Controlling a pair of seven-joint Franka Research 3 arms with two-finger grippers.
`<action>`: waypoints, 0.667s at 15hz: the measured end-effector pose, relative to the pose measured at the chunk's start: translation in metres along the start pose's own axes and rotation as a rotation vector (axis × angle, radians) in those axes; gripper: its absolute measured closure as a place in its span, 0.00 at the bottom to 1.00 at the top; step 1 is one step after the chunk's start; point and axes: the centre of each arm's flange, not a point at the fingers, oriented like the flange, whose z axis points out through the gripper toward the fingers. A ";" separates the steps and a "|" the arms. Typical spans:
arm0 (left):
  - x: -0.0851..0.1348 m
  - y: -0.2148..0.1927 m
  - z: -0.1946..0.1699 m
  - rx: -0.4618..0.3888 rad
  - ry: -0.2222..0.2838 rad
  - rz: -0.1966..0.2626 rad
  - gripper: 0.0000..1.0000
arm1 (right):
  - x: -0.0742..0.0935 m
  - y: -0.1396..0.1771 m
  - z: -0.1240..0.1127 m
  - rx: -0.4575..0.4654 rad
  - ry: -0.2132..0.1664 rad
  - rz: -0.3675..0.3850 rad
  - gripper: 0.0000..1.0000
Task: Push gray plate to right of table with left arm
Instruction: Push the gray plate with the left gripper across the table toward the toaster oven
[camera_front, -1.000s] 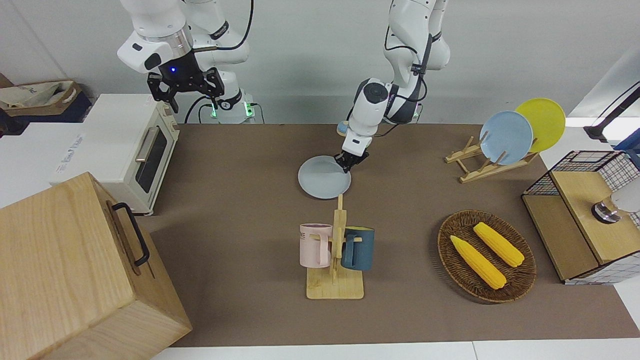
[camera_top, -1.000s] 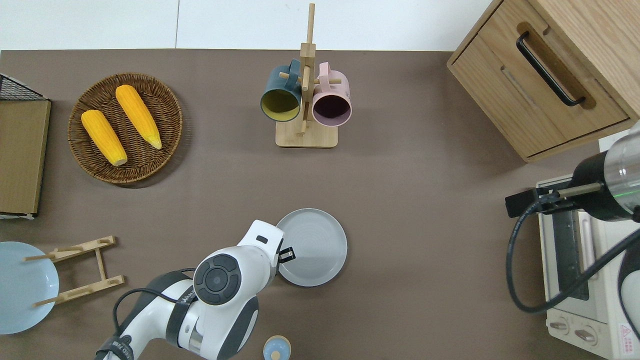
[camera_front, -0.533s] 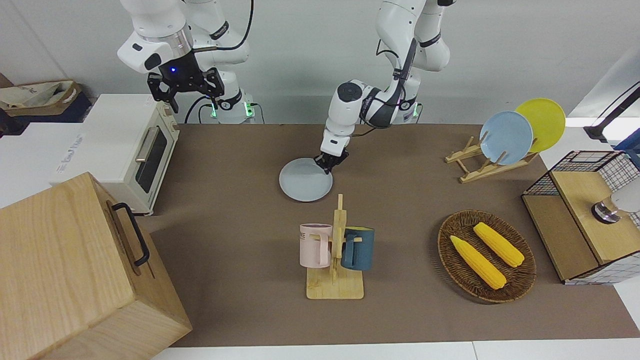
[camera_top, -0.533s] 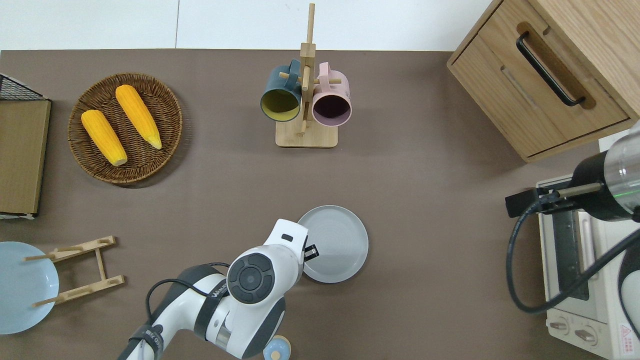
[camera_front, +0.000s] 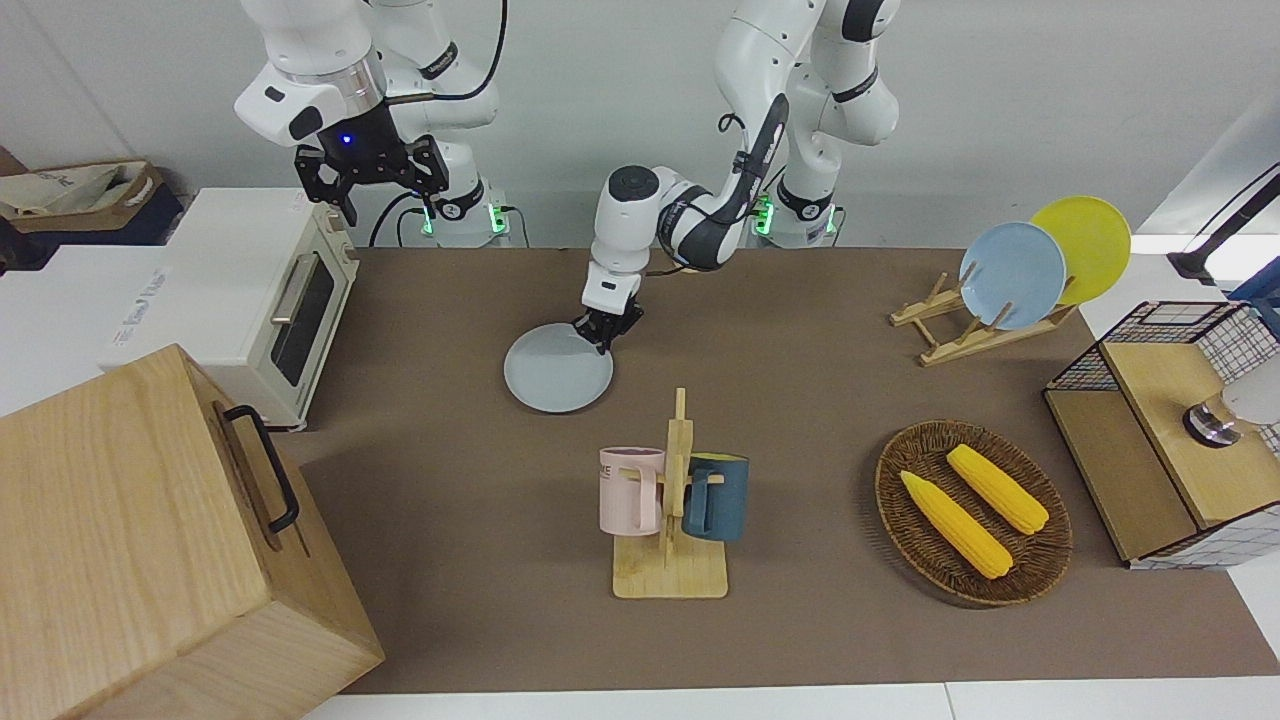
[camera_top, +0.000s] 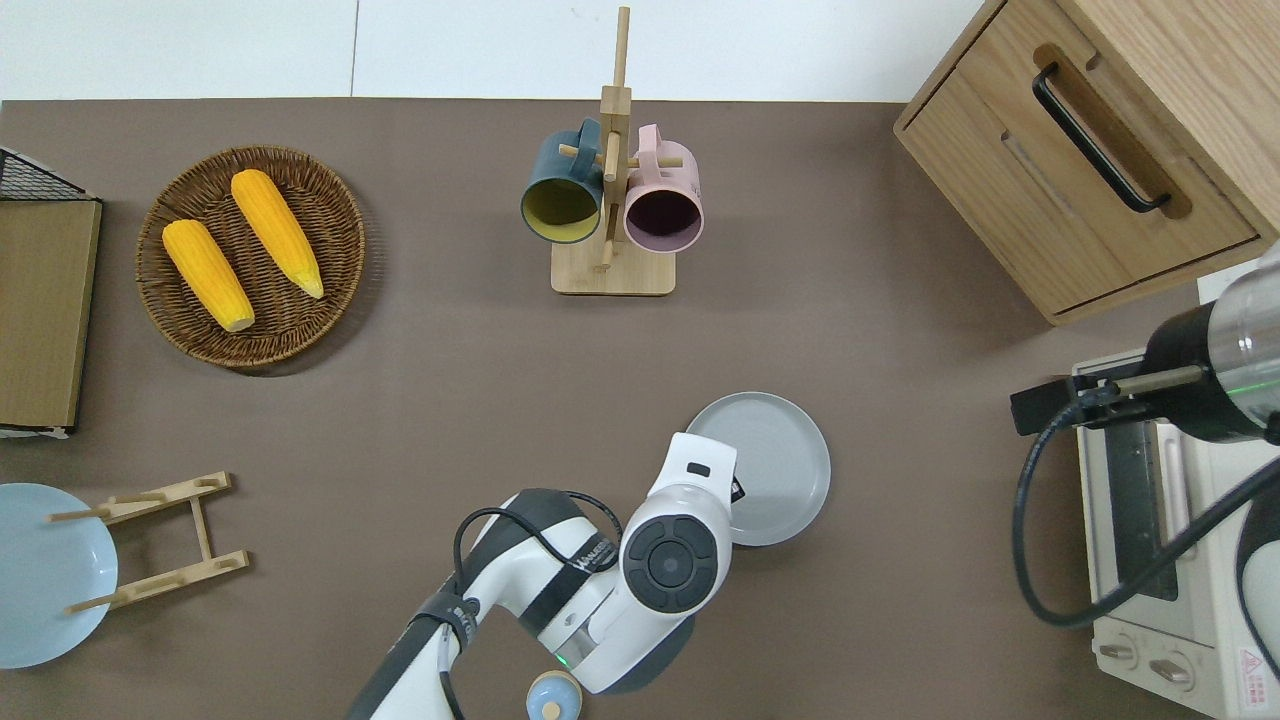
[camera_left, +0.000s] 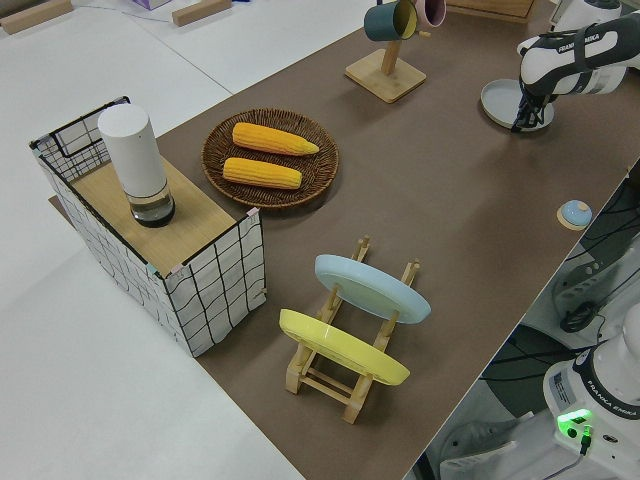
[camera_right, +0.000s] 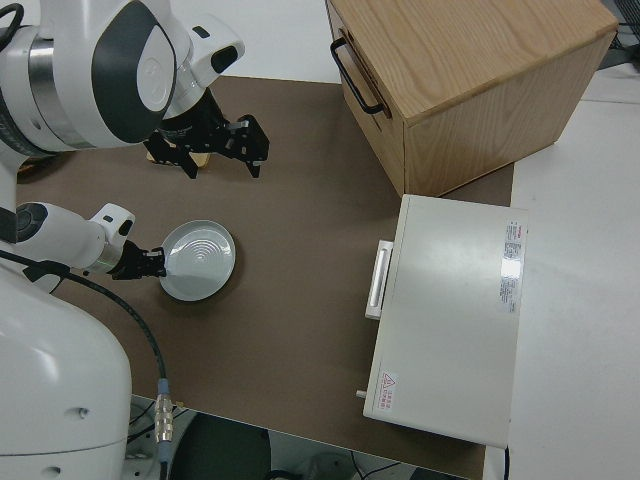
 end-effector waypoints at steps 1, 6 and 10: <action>-0.005 0.007 0.002 -0.005 0.000 -0.001 0.96 | 0.000 0.000 0.000 0.000 0.000 0.000 0.01; -0.029 0.035 0.008 -0.019 0.037 -0.011 0.96 | 0.000 0.000 0.000 0.000 0.000 0.000 0.01; -0.043 0.046 0.010 -0.025 0.055 -0.007 0.96 | 0.000 0.000 0.000 0.000 0.000 0.000 0.01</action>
